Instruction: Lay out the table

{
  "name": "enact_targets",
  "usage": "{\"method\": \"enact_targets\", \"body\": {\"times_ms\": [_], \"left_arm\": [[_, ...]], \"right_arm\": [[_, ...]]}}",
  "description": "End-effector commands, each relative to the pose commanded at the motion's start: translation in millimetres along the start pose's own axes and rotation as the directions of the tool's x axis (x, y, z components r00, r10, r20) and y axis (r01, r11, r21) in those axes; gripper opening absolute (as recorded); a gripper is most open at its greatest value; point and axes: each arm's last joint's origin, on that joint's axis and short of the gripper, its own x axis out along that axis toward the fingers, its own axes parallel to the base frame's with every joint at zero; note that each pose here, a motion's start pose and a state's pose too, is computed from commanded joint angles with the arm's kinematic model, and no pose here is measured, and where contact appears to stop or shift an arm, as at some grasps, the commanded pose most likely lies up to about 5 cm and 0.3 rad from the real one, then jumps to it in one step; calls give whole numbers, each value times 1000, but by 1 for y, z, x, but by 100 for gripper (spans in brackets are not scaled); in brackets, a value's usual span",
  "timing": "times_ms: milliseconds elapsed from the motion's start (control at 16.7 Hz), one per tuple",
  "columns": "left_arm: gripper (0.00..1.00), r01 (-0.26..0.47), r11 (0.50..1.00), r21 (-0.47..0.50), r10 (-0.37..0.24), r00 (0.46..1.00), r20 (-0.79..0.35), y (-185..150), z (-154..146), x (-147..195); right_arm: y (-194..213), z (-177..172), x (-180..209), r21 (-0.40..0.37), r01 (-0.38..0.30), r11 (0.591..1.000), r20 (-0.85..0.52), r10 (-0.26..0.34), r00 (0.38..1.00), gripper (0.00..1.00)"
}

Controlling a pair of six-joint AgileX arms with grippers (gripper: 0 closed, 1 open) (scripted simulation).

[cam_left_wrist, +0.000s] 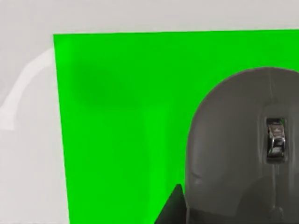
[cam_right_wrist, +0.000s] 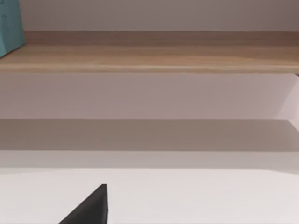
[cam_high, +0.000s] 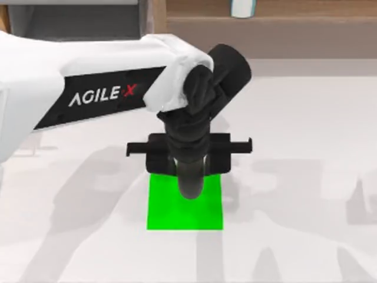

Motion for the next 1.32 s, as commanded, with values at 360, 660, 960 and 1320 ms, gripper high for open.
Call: {"method": "enact_targets", "body": {"times_ms": [360, 660, 960, 1320], "left_arm": [[0, 27, 1000, -2, -27, 999, 37, -3, 3, -10], [0, 33, 999, -4, -32, 998, 52, -3, 4, -12], [0, 9, 1000, -4, -9, 1000, 24, -2, 1, 2], [0, -50, 999, 5, 50, 997, -55, 4, -8, 30]], "right_arm": [[0, 0, 0, 0, 0, 1000, 0, 0, 1000, 100], [0, 0, 0, 0, 0, 1000, 0, 0, 1000, 100], [0, 0, 0, 0, 0, 1000, 0, 0, 1000, 100], [0, 0, 0, 0, 0, 1000, 0, 0, 1000, 100]]}}
